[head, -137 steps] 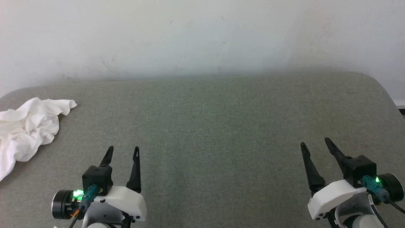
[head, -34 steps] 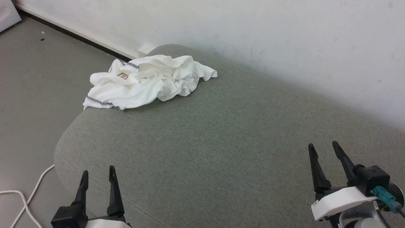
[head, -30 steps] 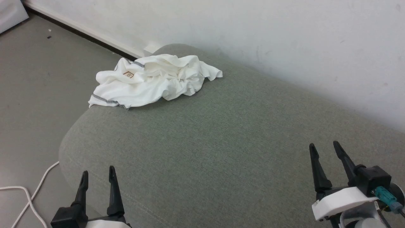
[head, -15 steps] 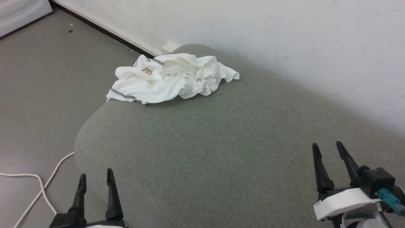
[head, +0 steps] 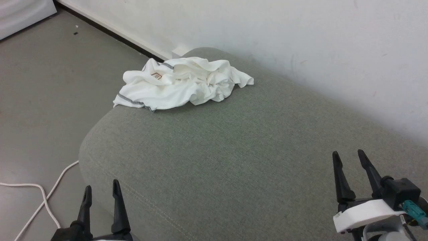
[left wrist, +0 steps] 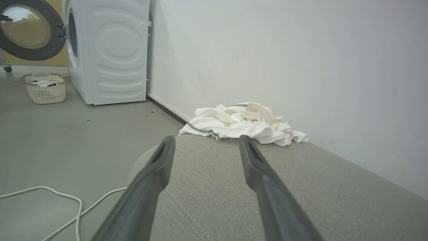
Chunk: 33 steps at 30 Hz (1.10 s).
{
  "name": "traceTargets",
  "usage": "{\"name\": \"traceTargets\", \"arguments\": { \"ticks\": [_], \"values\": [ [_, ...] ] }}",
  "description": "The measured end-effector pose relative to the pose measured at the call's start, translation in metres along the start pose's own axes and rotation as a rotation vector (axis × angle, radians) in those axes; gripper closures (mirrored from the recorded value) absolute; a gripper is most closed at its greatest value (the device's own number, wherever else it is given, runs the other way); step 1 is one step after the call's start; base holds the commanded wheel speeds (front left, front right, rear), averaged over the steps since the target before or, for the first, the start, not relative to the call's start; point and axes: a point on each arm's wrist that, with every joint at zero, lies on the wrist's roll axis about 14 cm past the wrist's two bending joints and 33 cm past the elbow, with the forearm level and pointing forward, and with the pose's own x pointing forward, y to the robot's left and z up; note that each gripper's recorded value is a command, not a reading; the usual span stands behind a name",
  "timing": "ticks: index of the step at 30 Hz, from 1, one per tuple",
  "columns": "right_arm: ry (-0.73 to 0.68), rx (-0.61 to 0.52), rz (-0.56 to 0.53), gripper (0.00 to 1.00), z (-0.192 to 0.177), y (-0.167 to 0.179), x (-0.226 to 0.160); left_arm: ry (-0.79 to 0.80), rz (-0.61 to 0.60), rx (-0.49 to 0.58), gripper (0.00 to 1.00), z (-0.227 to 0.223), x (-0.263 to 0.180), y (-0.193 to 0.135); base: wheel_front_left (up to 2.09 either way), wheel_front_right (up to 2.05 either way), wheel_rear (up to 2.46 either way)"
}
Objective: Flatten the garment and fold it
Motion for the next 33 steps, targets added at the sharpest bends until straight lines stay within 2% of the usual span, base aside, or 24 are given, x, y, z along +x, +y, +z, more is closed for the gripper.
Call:
{"name": "traceTargets", "arguments": {
  "ticks": [5, 8, 13, 16, 19, 22, 27, 33],
  "values": [
    [-0.008, 0.002, -0.011, 0.00, 0.002, -0.004, 0.001, -0.048, -0.043, -0.094, 0.00, 0.017, 0.008, -0.014, 0.00, 0.00, 0.00],
    [-0.008, -0.001, -0.017, 0.00, 0.003, -0.009, 0.003, -0.119, -0.150, -0.145, 0.00, 0.045, 0.028, -0.040, 0.00, 0.00, 0.00],
    [-0.025, -0.010, -0.036, 0.00, 0.009, -0.019, 0.009, -0.235, -0.328, -0.118, 0.00, 0.112, 0.075, -0.082, 0.00, 0.00, 0.00],
    [-0.035, -0.019, -0.046, 0.00, 0.013, -0.026, 0.013, -0.275, -0.390, -0.063, 0.00, 0.144, 0.102, -0.105, 0.00, 0.00, 0.00],
    [-0.049, -0.015, -0.059, 0.00, 0.017, -0.033, 0.017, -0.270, -0.432, -0.061, 0.00, 0.162, 0.131, -0.128, 0.00, 0.00, 0.00],
    [-0.060, -0.014, -0.068, 0.00, 0.022, -0.039, 0.019, -0.201, -0.439, -0.053, 0.00, 0.161, 0.164, -0.141, 0.00, 0.00, 0.00],
    [-0.078, -0.036, -0.081, 0.00, 0.032, -0.047, 0.021, -0.056, -0.397, 0.076, 0.00, 0.142, 0.218, -0.139, 0.00, 0.00, 0.00],
    [-0.072, -0.062, -0.134, 0.00, 0.034, -0.070, 0.018, 0.109, -0.375, 0.159, 0.00, 0.110, 0.266, -0.147, 0.00, 0.00, 0.00]
  ]
}}
